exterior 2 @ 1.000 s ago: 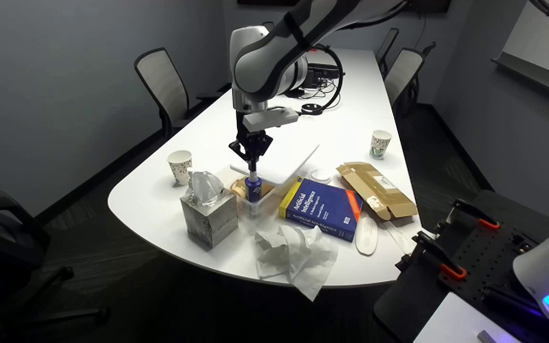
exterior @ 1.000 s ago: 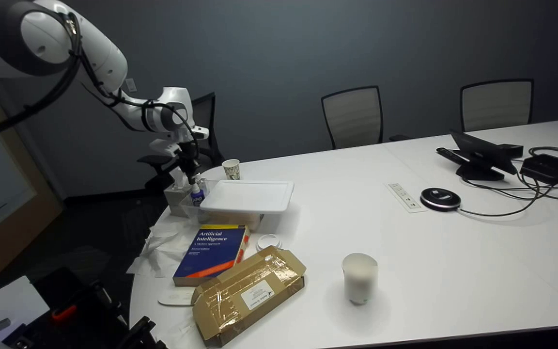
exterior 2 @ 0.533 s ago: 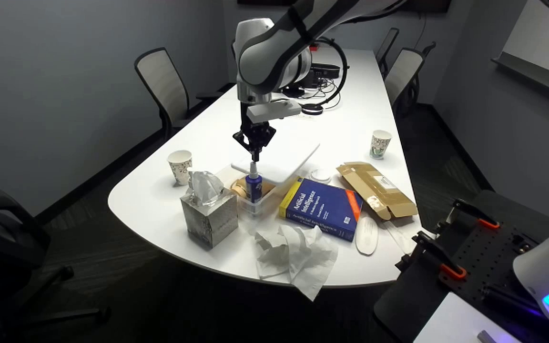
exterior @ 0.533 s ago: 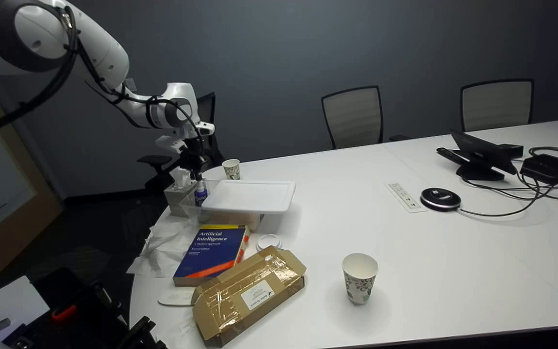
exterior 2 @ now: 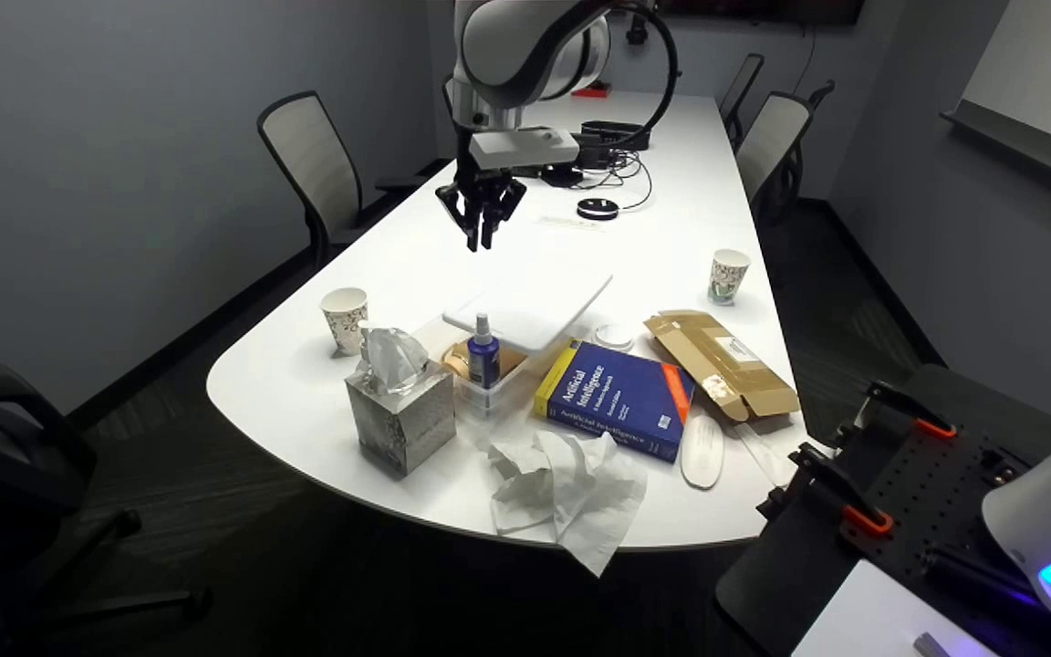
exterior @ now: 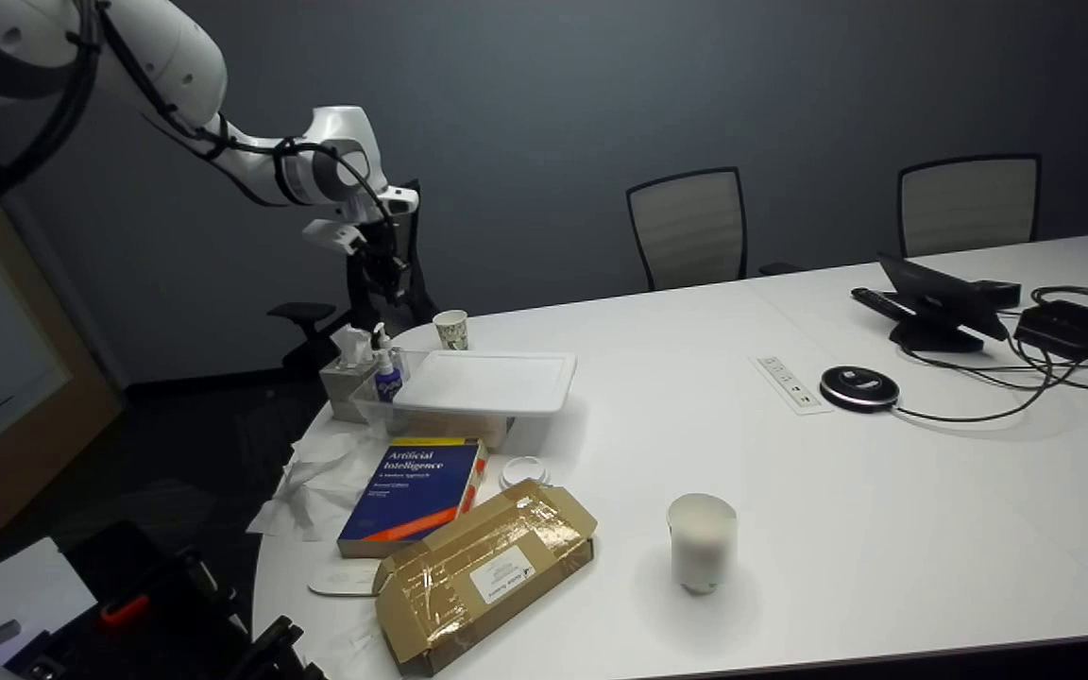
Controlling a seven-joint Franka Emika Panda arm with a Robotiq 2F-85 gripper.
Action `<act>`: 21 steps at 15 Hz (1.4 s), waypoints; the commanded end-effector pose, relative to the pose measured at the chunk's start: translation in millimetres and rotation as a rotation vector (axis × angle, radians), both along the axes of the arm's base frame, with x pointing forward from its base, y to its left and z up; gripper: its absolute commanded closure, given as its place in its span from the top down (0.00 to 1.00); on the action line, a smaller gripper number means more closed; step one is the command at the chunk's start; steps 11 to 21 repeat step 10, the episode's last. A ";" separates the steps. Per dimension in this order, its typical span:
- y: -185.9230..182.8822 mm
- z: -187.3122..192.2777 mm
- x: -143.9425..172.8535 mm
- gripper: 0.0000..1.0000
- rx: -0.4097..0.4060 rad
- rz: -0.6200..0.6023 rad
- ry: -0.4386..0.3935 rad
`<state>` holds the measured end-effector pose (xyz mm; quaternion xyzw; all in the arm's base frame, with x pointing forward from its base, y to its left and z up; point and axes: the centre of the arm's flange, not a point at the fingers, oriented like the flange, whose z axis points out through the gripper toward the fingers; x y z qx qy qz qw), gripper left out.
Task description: Press the button on the spray bottle
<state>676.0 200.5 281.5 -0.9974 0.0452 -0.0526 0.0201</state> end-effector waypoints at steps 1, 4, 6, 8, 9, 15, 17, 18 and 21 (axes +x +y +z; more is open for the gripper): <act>-7.9 43.3 -9.6 0.55 -0.019 -0.037 -0.032; -14.0 62.6 -11.9 0.78 -0.024 -0.055 -0.043; -15.8 69.7 -13.3 0.93 -0.020 -0.057 -0.045; -15.1 74.1 -13.6 1.00 -0.024 -0.058 -0.041; -14.4 75.6 -13.9 1.00 -0.025 -0.056 -0.043; -13.2 77.3 -13.7 1.00 -0.029 -0.054 -0.045; -13.2 77.3 -13.7 1.00 -0.029 -0.054 -0.045; -13.2 77.3 -13.7 1.00 -0.029 -0.054 -0.045; -13.2 77.3 -13.7 1.00 -0.029 -0.054 -0.045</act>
